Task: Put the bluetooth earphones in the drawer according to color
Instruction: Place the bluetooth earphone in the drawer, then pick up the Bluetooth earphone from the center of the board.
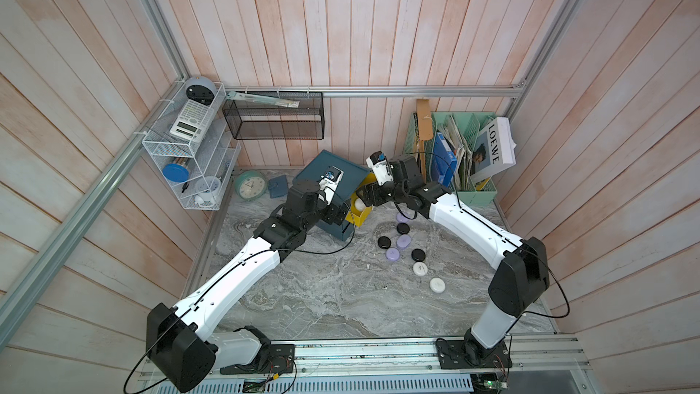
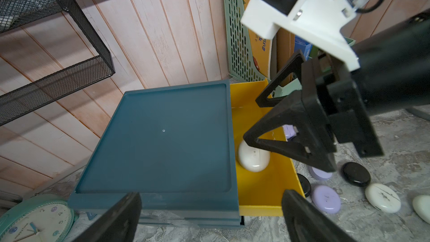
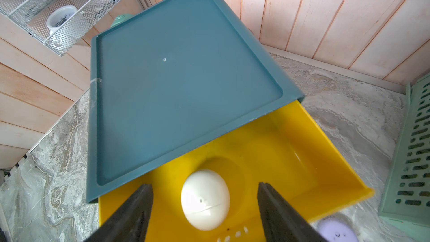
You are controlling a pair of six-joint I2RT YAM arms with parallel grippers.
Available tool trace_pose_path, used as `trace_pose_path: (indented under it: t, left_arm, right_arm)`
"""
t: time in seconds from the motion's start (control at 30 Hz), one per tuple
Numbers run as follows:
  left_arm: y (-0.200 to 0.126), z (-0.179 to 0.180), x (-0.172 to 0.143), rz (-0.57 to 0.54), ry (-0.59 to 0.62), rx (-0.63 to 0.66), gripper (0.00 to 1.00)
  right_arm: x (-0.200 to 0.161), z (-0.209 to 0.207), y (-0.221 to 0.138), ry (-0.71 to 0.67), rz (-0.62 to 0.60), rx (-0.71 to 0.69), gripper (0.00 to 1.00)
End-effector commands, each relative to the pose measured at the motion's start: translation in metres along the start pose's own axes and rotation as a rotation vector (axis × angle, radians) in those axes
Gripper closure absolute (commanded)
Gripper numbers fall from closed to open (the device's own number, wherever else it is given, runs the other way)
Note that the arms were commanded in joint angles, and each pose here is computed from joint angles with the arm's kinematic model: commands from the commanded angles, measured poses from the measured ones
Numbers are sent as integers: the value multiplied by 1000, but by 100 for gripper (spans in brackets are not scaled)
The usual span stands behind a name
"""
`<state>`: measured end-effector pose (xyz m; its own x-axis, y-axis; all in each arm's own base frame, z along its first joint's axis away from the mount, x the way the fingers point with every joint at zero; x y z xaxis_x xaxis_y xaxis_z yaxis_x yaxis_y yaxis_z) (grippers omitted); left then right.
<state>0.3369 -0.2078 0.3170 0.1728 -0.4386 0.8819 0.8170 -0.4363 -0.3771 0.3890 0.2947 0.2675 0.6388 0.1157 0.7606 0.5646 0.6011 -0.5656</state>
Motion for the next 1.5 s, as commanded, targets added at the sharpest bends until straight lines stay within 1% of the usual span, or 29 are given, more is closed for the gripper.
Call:
trace_pose_path:
  t: [0.0, 0.17, 0.3, 0.4, 0.47, 0.53, 0.6, 0.73, 0.9, 1.03, 1.1, 1.2, 1.37, 1.4, 1.47]
  left_arm:
    - [-2, -8, -1, -2, 5, -36, 0]
    - [-8, -30, 6, -33, 39, -107, 0]
    - [-8, -52, 3, -24, 101, -161, 0]
    - [-8, -70, 0, -17, 153, -200, 0]
    - [-6, -82, -2, -14, 178, -217, 0]
    - [-5, -94, -4, -8, 190, -243, 0]
    - [-2, -105, -6, -1, 197, -272, 0]
    - [0, -134, -13, 20, 242, -332, 0]
    - [-1, -157, -20, 31, 286, -377, 0]
    - [2, -172, -26, 47, 303, -412, 0]
    - [2, -180, -28, 50, 304, -435, 0]
    - [2, -190, -35, 63, 306, -494, 0]
    - [-3, -207, -45, 57, 306, -618, 0]
    - [-9, -221, -47, 53, 329, -654, 0]
    - [-9, -227, -52, 60, 348, -669, 0]
  right_arm:
    - [-4, -13, -17, 15, 24, -67, 22]
    - [-2, -29, -42, 31, 4, -127, 22]
    - [-16, -50, -65, 78, 19, -206, 21]
    - [-34, -65, -81, 123, 42, -253, 20]
    - [-50, -76, -91, 155, 66, -305, 21]
    - [-69, -91, -101, 184, 105, -393, 21]
    - [-89, -100, -108, 220, 144, -440, 21]
    - [-136, -119, -122, 343, 211, -525, 21]
    - [-197, -130, -131, 448, 297, -596, 21]
    - [-234, -142, -141, 528, 363, -698, 21]
    - [-245, -147, -144, 549, 397, -737, 21]
    - [-255, -148, -143, 573, 442, -729, 21]
    - [-271, -148, -134, 629, 465, -698, 21]
    - [-274, -150, -133, 640, 470, -698, 21]
    - [-282, -152, -132, 664, 482, -698, 21]
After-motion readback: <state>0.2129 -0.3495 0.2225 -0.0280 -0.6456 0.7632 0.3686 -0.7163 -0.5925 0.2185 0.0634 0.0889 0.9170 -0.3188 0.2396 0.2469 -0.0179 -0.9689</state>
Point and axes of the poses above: each gripper's point midway between its finger pads, its own y axis out along the fingers, its own z axis along the line the jaws close on, x = y × z, the point moved 3 cm from there along -y, back along the fingers, and after that the axes turned 7 degrees about y, right-handed, at the moved point
